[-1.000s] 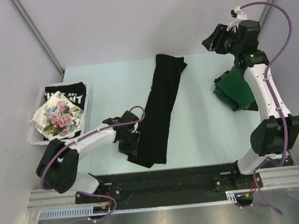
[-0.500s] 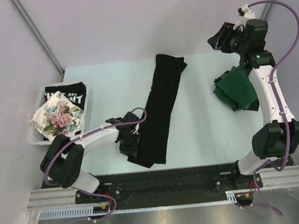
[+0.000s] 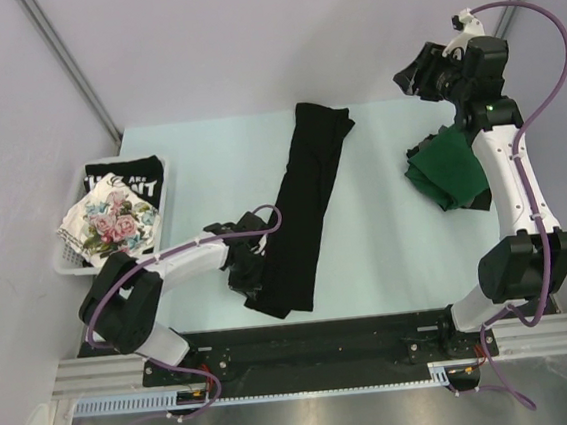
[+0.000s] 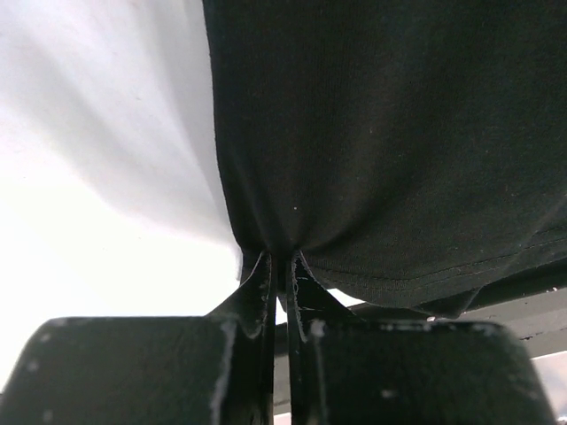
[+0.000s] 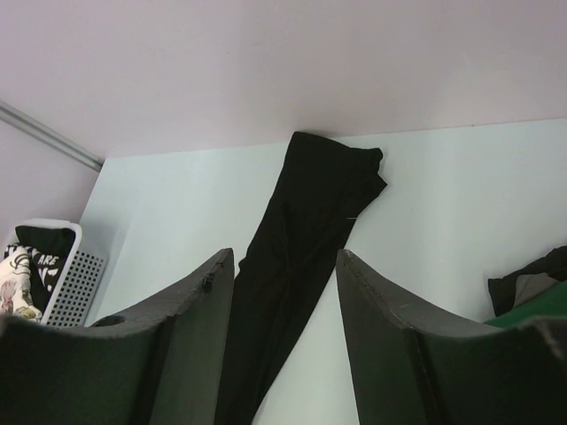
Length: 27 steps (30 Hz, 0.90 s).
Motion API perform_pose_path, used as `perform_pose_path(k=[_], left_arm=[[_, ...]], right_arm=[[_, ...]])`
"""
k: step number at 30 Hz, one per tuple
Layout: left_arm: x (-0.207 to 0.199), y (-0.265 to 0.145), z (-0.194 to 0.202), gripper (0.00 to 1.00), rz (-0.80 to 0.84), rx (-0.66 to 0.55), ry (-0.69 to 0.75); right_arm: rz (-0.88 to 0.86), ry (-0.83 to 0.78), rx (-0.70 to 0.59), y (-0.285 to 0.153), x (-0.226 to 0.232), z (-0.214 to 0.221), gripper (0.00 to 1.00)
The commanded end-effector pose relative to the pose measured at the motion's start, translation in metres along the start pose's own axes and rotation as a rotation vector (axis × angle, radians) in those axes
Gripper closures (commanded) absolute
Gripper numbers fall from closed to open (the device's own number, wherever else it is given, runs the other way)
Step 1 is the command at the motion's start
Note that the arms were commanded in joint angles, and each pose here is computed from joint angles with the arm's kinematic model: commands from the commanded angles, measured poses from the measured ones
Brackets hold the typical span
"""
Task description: Fold and stack the t-shirts
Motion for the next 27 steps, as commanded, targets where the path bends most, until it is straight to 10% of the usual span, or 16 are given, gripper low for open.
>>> perform_pose_path(k=[1, 27], left_arm=[[-0.008, 0.008, 0.013, 0.98, 0.028, 0.077, 0.026], [-0.101, -0.007, 0.017, 0.98, 0.183, 0.160, 0.339]], right_arm=[[-0.008, -0.024, -0.060, -0.015, 0.008, -0.020, 0.45], [-0.031, 0.034, -0.088, -0.010, 0.008, -0.026, 0.45]])
Point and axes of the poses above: each gripper's point midway between its finger pads, its own y axis out along the fingers, its own x axis along the line the jaws close on, z = x × y, the point moved 2 cm from there along -y, back along the fingers, and after that the axes turned 9 degrees about -y, right-handed, at the moved point
